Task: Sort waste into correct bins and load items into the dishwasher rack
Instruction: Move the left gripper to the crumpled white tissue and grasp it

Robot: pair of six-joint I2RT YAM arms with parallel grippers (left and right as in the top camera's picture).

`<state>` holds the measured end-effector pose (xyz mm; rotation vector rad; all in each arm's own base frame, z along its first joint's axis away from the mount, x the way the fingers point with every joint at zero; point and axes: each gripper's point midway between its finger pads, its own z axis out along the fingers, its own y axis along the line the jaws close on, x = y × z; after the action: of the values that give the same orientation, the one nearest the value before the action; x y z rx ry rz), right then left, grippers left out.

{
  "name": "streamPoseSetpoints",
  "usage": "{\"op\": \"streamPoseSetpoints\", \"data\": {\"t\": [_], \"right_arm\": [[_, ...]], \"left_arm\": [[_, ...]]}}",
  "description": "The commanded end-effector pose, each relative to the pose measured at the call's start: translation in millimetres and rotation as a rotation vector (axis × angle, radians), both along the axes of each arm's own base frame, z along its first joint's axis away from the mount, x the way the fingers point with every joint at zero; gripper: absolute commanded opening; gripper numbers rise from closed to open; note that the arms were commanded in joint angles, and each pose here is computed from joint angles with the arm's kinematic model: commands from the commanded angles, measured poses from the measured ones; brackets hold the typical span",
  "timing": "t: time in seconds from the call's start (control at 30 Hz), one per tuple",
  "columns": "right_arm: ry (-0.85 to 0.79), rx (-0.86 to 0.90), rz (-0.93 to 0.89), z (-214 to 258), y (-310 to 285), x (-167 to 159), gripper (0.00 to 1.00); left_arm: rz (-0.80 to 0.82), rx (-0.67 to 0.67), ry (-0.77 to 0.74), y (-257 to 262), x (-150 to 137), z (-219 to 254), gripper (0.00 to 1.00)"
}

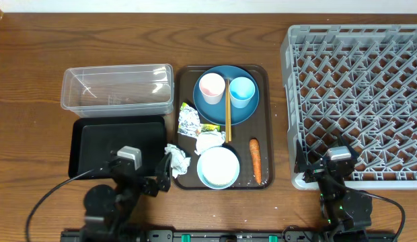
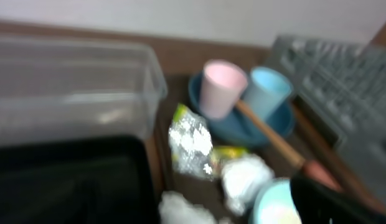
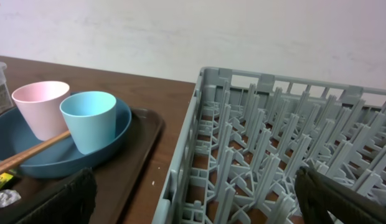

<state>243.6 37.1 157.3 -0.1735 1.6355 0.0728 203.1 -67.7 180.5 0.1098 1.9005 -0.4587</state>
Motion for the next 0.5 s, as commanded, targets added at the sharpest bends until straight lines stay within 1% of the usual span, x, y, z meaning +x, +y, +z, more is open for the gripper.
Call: {"op": "streamPoseSetpoints", "data": {"t": [0.0, 0.1, 0.17, 0.3, 0.47], "right_arm": [[0.004, 0.008, 0.004, -1.2, 1.3, -0.4, 0.99], [0.004, 0.009, 0.004, -1.2, 1.3, -0.4, 0.99], [0.004, 0.009, 0.004, -1.2, 1.3, -0.4, 0.99], [0.004, 0.008, 0.004, -1.2, 1.3, -0.4, 0.99], [0.004, 0.008, 0.004, -1.2, 1.3, -0.4, 0.99]], "left_arm": [[-0.048, -0.037, 0.032, -8.4, -15.2, 51.4, 0.99], [-0.121, -0.058, 0.207, -20.4, -29.5, 76.6, 0.99], [-0.16, -0.076, 0.29, -27.2, -33.7, 89.3, 0.99], [-0.179, -0.086, 0.335, -32.3, -18.5, 112.2, 0.99], [-0.211, -0.105, 0.403, -39.4, -8.4, 105.3, 0.99]]}}
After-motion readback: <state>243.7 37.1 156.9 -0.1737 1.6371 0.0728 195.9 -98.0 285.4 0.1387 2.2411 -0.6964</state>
